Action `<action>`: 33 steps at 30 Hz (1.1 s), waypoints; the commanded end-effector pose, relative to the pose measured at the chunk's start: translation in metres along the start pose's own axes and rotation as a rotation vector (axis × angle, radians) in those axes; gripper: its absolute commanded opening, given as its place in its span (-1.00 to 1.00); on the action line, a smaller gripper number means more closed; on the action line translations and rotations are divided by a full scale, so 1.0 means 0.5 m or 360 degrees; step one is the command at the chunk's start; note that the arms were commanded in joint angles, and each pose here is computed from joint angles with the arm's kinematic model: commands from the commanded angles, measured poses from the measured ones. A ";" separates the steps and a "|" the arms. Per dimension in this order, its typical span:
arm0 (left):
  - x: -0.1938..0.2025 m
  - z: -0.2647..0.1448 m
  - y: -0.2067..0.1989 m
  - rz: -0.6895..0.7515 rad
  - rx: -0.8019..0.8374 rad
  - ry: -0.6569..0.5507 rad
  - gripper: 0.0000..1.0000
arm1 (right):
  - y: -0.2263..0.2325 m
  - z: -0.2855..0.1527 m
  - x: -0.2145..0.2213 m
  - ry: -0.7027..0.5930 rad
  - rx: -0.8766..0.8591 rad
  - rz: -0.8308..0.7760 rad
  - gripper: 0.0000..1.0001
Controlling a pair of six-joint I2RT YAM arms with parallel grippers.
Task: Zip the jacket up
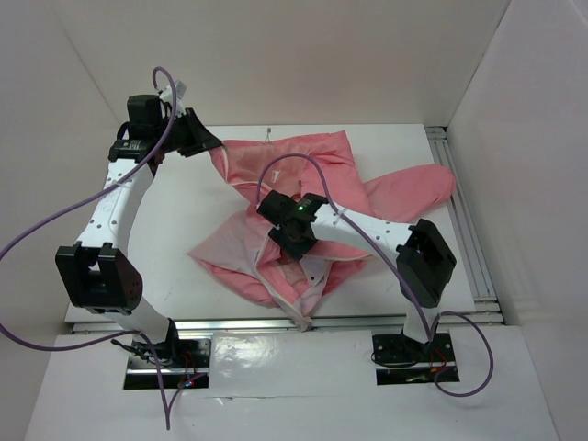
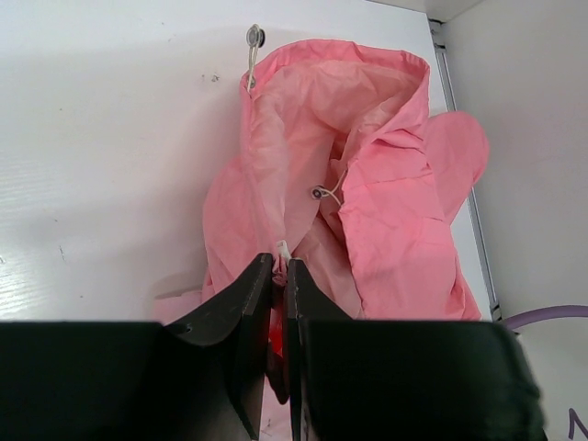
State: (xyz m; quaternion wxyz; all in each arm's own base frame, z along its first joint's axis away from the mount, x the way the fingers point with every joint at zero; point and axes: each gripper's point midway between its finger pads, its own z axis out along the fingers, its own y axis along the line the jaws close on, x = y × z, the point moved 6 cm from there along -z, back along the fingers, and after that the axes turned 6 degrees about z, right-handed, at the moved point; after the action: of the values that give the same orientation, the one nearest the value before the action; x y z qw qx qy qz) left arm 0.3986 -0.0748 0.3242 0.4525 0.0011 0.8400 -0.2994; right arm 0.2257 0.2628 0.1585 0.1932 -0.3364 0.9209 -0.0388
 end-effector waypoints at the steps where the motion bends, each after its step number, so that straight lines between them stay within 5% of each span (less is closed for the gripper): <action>1: -0.016 -0.028 -0.023 0.0062 0.0025 -0.0072 -1.00 | -0.004 0.006 -0.030 -0.0153 0.0019 0.0074 0.12; 14: -0.019 -0.034 -0.027 0.0084 0.0028 -0.0084 -1.00 | -0.021 0.011 -0.058 -0.0281 0.0027 0.0190 0.18; 24: -0.020 -0.033 -0.025 0.0083 0.0015 -0.0089 -1.00 | -0.021 0.017 -0.061 -0.0286 0.0044 0.0192 -0.16; 29: -0.017 -0.027 -0.020 0.0076 0.0011 -0.0077 -1.00 | -0.009 0.023 -0.058 -0.0259 -0.0030 0.0182 -0.16; 33: -0.011 -0.025 -0.017 0.0069 0.0007 -0.0065 -1.00 | -0.002 0.049 -0.050 -0.0221 -0.0028 0.0171 0.06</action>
State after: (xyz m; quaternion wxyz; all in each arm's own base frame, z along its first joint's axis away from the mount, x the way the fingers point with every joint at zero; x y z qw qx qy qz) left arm 0.3973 -0.0738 0.3259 0.4553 -0.0009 0.8399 -0.2952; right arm 0.2468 0.2732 0.1535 0.2428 -0.2971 0.9234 -0.0070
